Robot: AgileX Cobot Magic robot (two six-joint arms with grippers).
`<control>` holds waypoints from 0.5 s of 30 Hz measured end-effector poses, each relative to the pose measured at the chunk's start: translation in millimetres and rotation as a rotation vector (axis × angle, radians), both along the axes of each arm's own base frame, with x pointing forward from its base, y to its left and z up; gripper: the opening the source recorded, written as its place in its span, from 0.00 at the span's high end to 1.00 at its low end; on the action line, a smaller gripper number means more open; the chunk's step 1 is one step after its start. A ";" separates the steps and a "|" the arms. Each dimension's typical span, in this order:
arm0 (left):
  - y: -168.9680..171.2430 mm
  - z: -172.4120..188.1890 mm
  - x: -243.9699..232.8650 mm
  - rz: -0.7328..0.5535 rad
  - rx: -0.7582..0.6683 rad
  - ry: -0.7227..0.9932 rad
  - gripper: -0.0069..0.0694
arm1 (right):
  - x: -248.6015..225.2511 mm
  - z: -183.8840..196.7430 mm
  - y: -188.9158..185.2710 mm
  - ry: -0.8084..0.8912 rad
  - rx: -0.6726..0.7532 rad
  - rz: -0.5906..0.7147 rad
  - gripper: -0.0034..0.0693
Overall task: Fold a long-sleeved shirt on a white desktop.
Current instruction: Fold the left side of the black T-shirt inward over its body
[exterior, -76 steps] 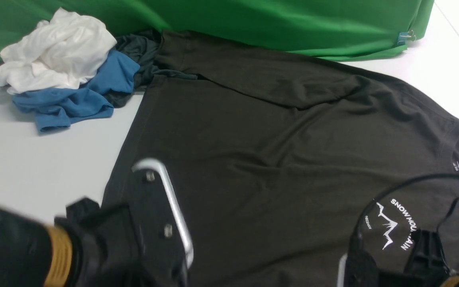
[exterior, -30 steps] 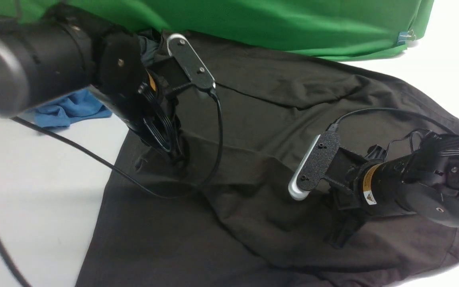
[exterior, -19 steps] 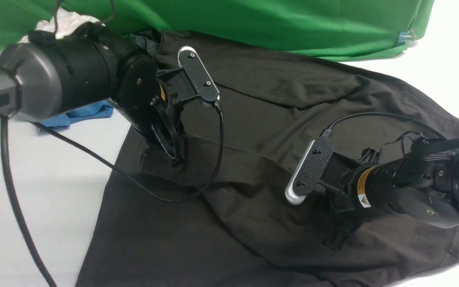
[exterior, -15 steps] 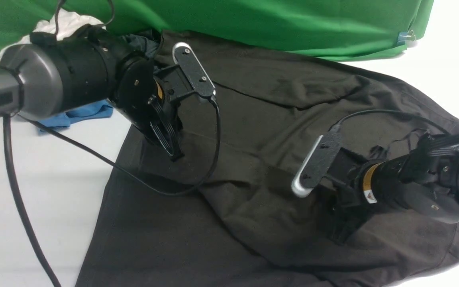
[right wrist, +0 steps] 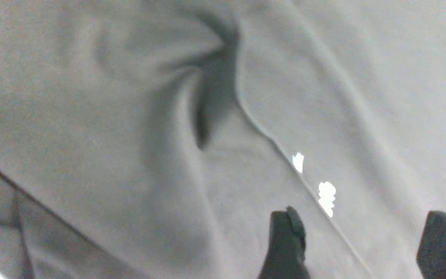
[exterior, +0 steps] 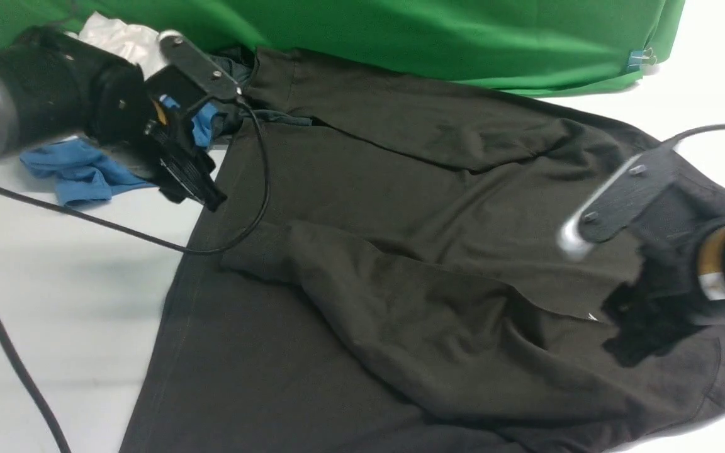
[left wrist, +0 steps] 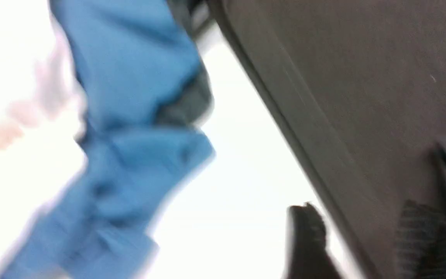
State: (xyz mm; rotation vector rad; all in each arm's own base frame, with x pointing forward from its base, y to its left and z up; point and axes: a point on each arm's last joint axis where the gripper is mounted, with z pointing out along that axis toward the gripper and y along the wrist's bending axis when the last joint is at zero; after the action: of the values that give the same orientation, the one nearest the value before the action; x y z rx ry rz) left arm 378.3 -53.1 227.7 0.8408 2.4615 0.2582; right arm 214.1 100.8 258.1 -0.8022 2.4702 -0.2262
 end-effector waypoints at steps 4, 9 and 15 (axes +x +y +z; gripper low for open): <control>-16.1 -8.1 -18.4 -0.032 -0.195 0.228 0.84 | -19.2 25.2 -6.3 -0.052 0.133 -0.043 0.31; -16.2 -14.3 -20.9 -0.061 -0.174 0.282 0.79 | -24.6 33.0 -4.9 -0.073 0.212 -0.044 0.31; -15.7 -32.4 -11.5 -0.018 -0.179 0.280 0.50 | -24.0 33.6 -3.9 -0.082 0.221 -0.037 0.31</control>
State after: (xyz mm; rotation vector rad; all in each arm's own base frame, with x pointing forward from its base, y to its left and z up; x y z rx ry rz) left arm 366.8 -68.8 195.3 0.8704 2.6834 -0.0929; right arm 190.1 96.9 291.8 -0.6414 2.3824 0.0019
